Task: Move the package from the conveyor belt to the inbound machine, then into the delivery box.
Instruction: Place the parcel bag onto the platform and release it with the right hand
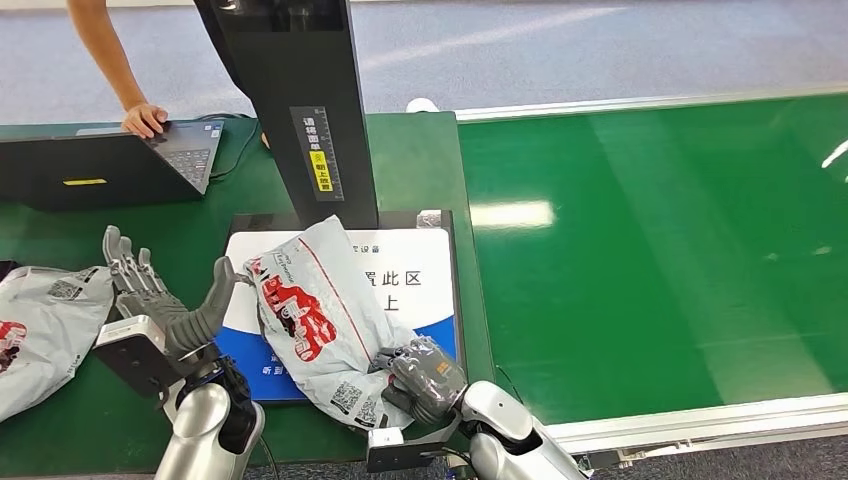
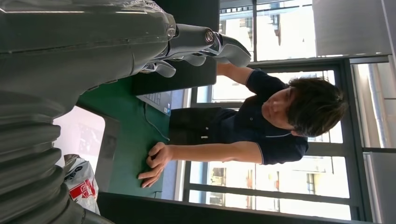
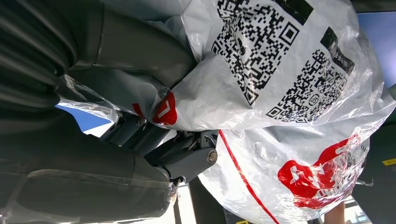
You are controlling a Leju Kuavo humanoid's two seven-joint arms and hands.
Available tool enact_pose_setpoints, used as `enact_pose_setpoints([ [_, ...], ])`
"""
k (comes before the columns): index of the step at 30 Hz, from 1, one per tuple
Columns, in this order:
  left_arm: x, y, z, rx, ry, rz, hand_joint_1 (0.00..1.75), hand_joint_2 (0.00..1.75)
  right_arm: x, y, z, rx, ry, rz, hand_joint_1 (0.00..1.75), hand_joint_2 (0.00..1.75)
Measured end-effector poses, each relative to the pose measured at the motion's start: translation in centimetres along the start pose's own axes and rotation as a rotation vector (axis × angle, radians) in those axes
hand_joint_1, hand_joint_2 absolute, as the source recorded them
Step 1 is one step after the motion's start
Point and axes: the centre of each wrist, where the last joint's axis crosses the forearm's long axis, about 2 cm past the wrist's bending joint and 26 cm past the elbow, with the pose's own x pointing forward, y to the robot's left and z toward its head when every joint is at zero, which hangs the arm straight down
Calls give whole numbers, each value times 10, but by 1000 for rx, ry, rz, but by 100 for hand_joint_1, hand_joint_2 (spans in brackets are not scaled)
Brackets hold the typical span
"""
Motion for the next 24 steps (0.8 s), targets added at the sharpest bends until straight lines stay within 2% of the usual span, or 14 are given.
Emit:
enact_pose_setpoints([
  [7,1,-1,-1,-10,-9,-2,0,175,9,3,-1,16,-62,-7,174,175],
  [8,1,-1,-1,-14,-12,-3,0,175,12,3,-1,15,-70,-9,166,175],
  [11,1,-2,-2,-30,-22,-3,0,175,19,3,-2,13,-89,-6,36,175],
  [12,1,-2,-2,-35,-26,-5,0,175,21,2,-2,13,-86,9,0,175],
  [14,1,-1,-1,-40,-32,-14,0,175,23,0,-2,-12,-23,103,0,175],
  [19,1,6,12,-39,-12,-40,0,175,12,-17,1,-208,316,433,0,175],
  [24,3,7,17,-28,-4,-44,0,175,-1,-34,8,-348,427,546,0,175],
])
